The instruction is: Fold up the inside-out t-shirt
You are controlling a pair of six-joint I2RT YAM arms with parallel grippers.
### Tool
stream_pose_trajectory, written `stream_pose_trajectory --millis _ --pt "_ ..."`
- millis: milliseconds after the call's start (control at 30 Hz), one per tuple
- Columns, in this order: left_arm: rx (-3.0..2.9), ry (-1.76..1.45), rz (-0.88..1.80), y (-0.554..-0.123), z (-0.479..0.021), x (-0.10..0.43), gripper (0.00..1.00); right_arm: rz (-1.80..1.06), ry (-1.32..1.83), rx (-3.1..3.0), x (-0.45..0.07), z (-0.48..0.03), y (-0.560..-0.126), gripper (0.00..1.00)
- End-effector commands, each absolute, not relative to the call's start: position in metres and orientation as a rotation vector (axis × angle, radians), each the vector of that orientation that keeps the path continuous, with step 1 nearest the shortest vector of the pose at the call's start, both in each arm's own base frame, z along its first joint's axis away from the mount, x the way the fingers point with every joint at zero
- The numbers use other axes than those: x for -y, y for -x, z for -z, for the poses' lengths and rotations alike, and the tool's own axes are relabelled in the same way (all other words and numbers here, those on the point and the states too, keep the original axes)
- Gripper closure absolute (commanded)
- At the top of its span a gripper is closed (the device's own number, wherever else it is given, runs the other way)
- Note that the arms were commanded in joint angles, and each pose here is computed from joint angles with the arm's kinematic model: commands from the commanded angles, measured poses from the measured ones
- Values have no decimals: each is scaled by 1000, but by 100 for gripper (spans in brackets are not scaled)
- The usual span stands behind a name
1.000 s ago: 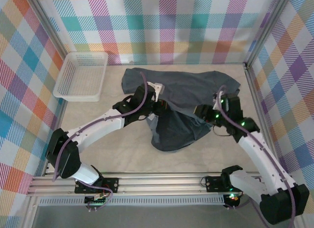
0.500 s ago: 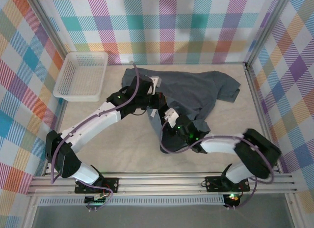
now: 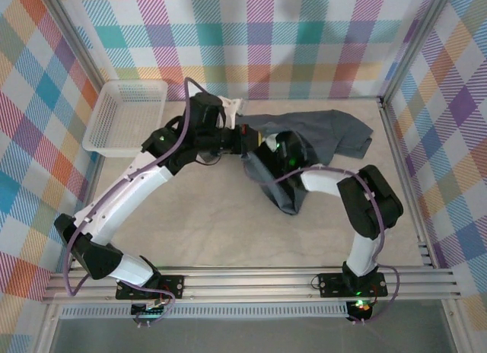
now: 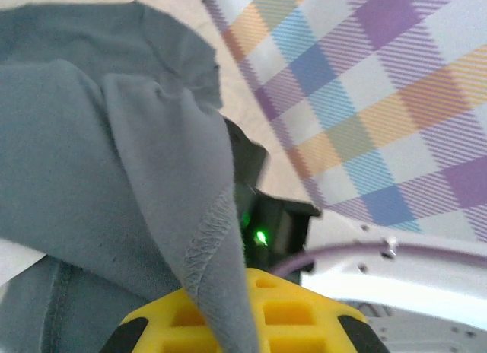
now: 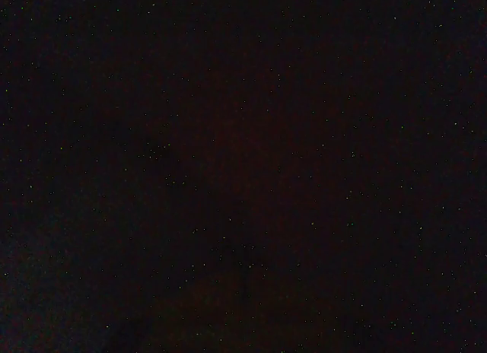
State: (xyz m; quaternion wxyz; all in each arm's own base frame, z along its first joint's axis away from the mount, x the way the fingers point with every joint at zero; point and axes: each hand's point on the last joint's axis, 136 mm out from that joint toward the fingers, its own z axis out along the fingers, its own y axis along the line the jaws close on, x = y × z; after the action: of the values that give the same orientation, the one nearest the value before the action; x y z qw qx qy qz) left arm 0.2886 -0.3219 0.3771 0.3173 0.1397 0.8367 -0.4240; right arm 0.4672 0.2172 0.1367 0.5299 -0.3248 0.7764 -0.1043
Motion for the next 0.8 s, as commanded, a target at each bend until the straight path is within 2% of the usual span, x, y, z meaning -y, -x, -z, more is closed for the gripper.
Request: stream_pose_trajectory --millis 0,100,167,267,367,433,567,767 --pt "-2092 -427 1252 -273 -427 328 100 -89 835 -2174 -239 -103 -430 100" --pt "-2059 -452 1276 -277 -441 337 100 -417 702 -2210 -266 -130 -420 100" --pt "-2065 -424 1193 -287 -439 331 100 -650 655 -2122 -283 -148 -407 100" --pt "-2104 -322 1005 -306 -429 303 100 -875 487 -2056 -280 -167 -397 100" --pt "-2124 -231 1000 -317 -423 285 100 -1102 387 -2002 -276 -184 -388 100" --pt "-2085 -279 1105 -312 -431 293 100 -1115 383 -2025 -276 -180 -386 100" --pt "-1948 -412 1350 -292 -464 323 100 -948 309 -2238 -269 -136 -406 100" --pt "-1830 -496 1408 -284 -518 344 100 -599 127 -2428 -243 -73 -428 100"
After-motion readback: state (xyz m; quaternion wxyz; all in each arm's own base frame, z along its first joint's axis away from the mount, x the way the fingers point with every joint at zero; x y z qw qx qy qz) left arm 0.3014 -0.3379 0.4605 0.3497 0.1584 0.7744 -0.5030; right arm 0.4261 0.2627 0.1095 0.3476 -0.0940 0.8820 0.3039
